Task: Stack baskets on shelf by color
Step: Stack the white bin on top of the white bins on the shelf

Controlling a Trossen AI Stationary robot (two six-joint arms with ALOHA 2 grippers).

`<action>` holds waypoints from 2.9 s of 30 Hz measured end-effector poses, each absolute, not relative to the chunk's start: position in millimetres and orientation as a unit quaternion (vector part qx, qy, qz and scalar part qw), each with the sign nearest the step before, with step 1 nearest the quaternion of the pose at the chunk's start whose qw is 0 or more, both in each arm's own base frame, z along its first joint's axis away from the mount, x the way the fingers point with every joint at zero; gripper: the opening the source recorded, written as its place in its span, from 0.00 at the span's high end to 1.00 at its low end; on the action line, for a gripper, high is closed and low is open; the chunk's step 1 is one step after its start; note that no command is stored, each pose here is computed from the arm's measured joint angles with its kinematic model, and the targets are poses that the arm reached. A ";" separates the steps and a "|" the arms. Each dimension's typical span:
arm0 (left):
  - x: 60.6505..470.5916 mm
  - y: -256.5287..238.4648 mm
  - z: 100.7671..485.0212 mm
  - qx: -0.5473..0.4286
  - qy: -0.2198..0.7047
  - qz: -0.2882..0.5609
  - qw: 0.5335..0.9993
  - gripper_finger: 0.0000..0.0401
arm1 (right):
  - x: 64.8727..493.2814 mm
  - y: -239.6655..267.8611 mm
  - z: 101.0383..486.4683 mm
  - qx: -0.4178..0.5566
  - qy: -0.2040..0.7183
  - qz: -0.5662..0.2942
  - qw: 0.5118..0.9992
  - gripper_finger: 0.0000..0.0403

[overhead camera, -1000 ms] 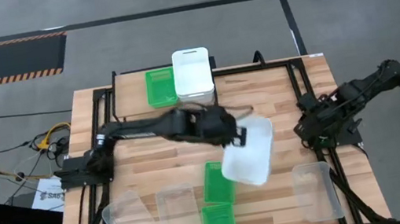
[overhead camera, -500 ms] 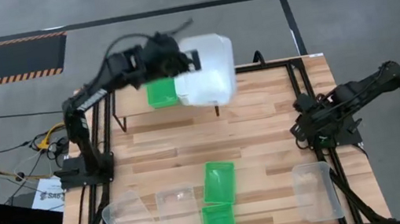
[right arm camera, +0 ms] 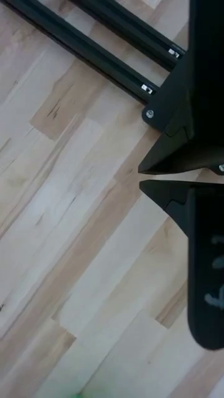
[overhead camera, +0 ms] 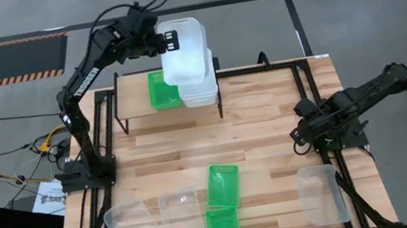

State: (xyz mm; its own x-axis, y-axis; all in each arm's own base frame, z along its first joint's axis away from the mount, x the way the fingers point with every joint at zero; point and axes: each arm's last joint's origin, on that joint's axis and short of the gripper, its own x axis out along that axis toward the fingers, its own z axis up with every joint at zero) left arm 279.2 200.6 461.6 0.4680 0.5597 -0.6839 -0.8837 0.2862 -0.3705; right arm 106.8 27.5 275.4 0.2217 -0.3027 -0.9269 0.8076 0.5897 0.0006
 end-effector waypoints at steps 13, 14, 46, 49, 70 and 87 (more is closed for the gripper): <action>300.9 211.5 437.9 -0.394 0.247 0.462 0.755 1.00 | 111.3 19.0 274.3 0.256 0.498 -0.397 0.727 0.87; 302.2 210.6 439.9 -0.398 0.236 0.460 0.758 1.00 | 111.5 18.7 274.3 0.257 0.497 -0.398 0.727 0.87; 309.0 200.4 431.2 -0.389 0.263 0.464 0.751 0.74 | 111.4 19.1 274.2 0.261 0.501 -0.395 0.725 0.87; 310.0 201.4 432.6 -0.386 0.255 0.462 0.757 0.68 | 111.4 19.1 274.2 0.261 0.501 -0.395 0.725 0.87; 345.9 229.7 442.4 -0.235 0.143 0.451 0.849 0.97 | 111.3 19.5 274.1 0.268 0.503 -0.393 0.721 0.87; 382.7 245.9 393.6 -0.185 0.194 0.504 0.821 1.00 | 111.4 19.5 274.0 0.268 0.503 -0.393 0.721 0.87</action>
State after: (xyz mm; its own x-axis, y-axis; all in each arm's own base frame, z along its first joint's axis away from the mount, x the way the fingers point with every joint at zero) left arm 382.7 245.9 393.6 0.4162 0.7564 -0.5047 -0.8997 0.4229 -0.1082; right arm 111.4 19.5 274.0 0.1839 -0.2978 -0.9367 0.8371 0.5470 -0.0096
